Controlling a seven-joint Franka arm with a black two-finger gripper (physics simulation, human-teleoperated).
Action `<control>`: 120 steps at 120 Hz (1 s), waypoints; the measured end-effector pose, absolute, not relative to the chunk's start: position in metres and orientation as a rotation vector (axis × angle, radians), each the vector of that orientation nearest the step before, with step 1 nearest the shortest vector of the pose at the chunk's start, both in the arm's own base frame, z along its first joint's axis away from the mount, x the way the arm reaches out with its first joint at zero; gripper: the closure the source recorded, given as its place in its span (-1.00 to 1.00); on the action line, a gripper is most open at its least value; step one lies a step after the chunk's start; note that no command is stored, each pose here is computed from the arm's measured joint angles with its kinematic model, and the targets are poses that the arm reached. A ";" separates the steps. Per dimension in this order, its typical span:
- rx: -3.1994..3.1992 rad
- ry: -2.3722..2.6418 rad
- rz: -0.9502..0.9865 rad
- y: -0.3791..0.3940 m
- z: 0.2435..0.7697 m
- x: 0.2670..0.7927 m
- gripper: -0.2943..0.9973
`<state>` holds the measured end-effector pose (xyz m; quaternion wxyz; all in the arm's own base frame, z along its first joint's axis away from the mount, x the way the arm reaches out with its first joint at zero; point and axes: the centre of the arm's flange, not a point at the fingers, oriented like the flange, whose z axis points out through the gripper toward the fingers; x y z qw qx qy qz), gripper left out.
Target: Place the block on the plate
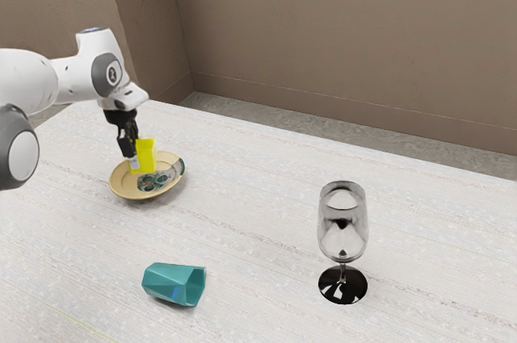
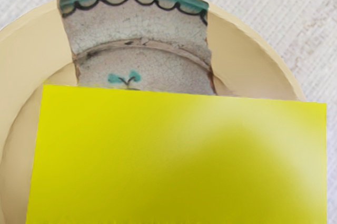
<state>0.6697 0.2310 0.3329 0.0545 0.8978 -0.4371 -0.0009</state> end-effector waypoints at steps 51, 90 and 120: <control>2.666 -1.314 -0.009 0.257 0.299 0.668 -0.14; 2.623 -1.355 0.011 0.254 0.287 0.682 -0.14; 2.600 -1.371 0.008 0.254 0.281 0.682 -0.27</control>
